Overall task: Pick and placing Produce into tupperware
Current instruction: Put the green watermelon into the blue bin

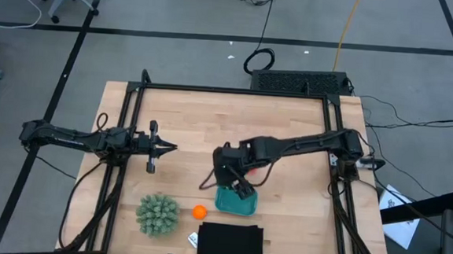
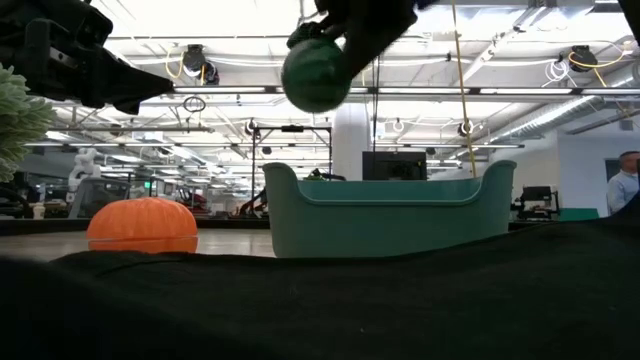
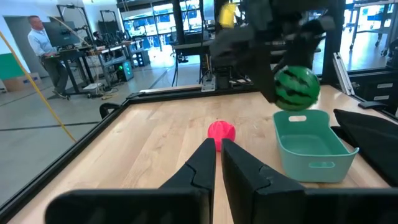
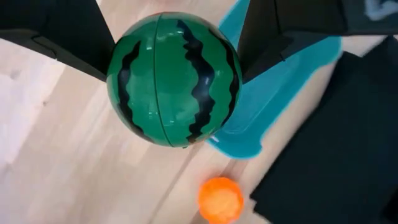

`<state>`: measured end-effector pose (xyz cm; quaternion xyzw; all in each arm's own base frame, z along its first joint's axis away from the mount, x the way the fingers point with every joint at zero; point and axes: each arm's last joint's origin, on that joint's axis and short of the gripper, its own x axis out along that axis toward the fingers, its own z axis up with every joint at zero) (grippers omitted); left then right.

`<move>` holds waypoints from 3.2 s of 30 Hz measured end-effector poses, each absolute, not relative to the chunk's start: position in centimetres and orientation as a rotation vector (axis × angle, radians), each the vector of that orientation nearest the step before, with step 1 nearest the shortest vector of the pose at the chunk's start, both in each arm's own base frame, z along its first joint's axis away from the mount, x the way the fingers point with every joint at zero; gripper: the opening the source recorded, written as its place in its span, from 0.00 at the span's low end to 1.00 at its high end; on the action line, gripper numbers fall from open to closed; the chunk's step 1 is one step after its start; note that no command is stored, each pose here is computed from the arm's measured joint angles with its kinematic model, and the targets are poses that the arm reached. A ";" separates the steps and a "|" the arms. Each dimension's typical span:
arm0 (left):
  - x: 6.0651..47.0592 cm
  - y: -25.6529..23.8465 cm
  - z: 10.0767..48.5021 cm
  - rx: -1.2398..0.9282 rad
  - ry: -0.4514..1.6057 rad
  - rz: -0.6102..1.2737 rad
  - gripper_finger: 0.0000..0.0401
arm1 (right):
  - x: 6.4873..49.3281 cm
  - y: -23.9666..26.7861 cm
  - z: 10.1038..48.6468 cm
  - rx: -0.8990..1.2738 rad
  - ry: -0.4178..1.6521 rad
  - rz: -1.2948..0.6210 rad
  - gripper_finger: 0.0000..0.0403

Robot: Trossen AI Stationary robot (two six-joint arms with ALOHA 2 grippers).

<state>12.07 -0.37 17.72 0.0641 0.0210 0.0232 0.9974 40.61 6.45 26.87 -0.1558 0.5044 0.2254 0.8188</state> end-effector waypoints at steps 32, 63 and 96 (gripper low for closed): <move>12.1 -0.4 17.4 0.132 0.072 0.045 0.08 | 38.6 11.4 20.1 -0.646 1.060 0.558 0.71; 12.1 -0.4 17.4 0.132 0.071 0.045 0.08 | 38.4 11.7 18.6 -0.693 0.988 0.616 0.70; 12.0 -0.4 17.3 0.133 0.088 0.044 0.08 | 38.3 11.4 16.0 -0.683 0.993 0.615 0.70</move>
